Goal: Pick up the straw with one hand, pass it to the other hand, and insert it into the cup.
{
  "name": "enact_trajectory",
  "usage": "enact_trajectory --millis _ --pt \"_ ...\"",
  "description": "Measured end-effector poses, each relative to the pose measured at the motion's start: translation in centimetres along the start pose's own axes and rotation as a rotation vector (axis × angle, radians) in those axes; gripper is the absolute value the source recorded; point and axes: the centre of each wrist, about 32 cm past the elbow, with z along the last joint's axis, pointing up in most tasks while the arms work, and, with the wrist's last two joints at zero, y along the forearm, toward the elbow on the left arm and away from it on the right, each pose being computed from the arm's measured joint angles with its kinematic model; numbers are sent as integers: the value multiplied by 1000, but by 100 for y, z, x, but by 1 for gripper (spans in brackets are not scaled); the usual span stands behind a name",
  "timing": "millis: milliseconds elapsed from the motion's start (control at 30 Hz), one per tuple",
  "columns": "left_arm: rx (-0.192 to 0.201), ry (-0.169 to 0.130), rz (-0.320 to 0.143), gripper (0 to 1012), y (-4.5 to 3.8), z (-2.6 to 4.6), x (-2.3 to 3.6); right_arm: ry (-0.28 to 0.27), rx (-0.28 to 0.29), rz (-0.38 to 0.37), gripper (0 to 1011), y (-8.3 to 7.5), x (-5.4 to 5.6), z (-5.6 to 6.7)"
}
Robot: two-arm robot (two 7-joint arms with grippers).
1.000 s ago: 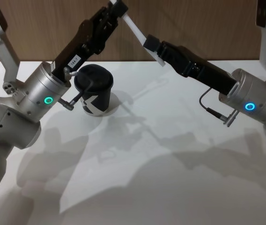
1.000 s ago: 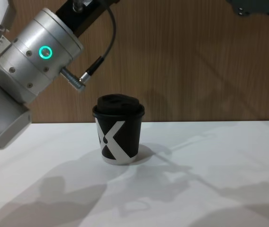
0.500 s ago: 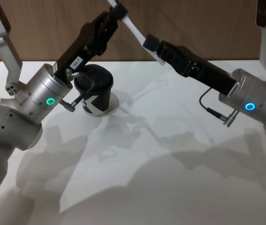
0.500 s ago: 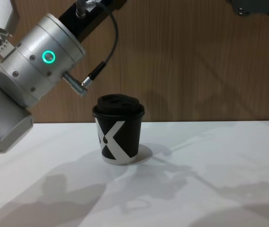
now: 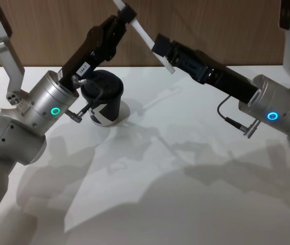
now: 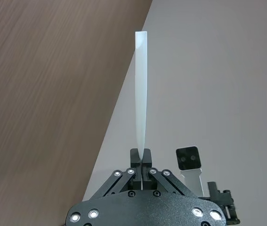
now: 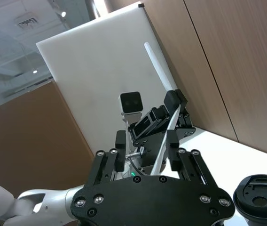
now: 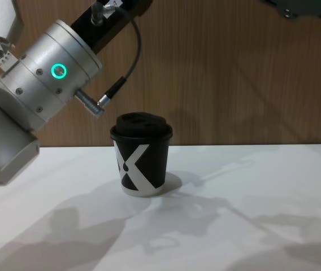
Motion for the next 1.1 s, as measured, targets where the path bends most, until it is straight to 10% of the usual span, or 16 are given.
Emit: enact_trajectory --millis 233,600,1100 --pt "21 -23 13 8 6 52 -5 0 0 0 691 0 0 0" --pt "86 -129 31 8 -15 334 -60 0 0 0 1001 0 0 0" --pt "189 -284 77 8 -8 720 -203 0 0 0 1001 0 0 0"
